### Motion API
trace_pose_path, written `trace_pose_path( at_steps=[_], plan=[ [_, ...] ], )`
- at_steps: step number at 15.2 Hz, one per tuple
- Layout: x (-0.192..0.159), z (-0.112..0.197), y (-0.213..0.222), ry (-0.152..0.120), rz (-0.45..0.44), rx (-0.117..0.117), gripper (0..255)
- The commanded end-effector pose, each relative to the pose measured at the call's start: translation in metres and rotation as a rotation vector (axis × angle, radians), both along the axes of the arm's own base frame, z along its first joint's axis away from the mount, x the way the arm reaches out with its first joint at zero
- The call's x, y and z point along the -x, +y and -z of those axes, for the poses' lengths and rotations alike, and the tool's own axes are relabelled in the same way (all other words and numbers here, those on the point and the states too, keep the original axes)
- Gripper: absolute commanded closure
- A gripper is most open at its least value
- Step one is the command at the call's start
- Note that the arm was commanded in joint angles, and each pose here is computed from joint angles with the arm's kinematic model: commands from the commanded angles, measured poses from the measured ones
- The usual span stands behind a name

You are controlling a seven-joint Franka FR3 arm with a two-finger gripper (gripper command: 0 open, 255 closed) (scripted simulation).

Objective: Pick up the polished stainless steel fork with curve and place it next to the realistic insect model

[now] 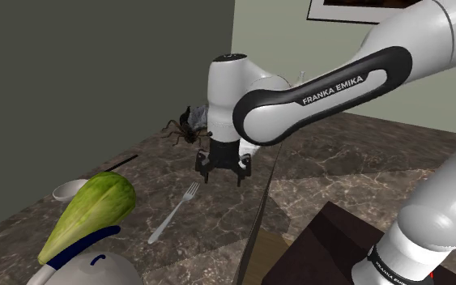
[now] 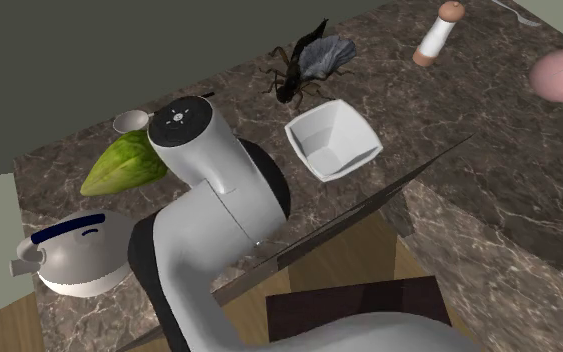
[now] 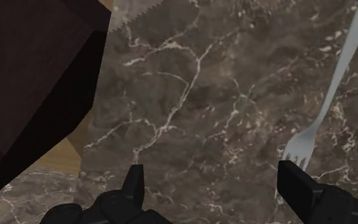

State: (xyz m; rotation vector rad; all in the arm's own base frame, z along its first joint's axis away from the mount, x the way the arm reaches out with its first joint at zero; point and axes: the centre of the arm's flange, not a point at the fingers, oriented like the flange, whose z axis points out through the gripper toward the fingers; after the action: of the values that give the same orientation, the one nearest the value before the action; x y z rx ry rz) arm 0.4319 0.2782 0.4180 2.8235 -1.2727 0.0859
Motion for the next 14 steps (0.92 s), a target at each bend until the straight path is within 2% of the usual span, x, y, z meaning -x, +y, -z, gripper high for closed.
trace_pose_path(
  at_steps=[1,8,14],
  plan=[
    [-0.018,0.012,0.015,-0.008,0.075,-0.006,0],
    [-0.089,0.049,0.058,-0.028,0.308,-0.021,0],
    [-0.094,0.077,0.058,-0.029,0.319,-0.021,0]
  ],
)
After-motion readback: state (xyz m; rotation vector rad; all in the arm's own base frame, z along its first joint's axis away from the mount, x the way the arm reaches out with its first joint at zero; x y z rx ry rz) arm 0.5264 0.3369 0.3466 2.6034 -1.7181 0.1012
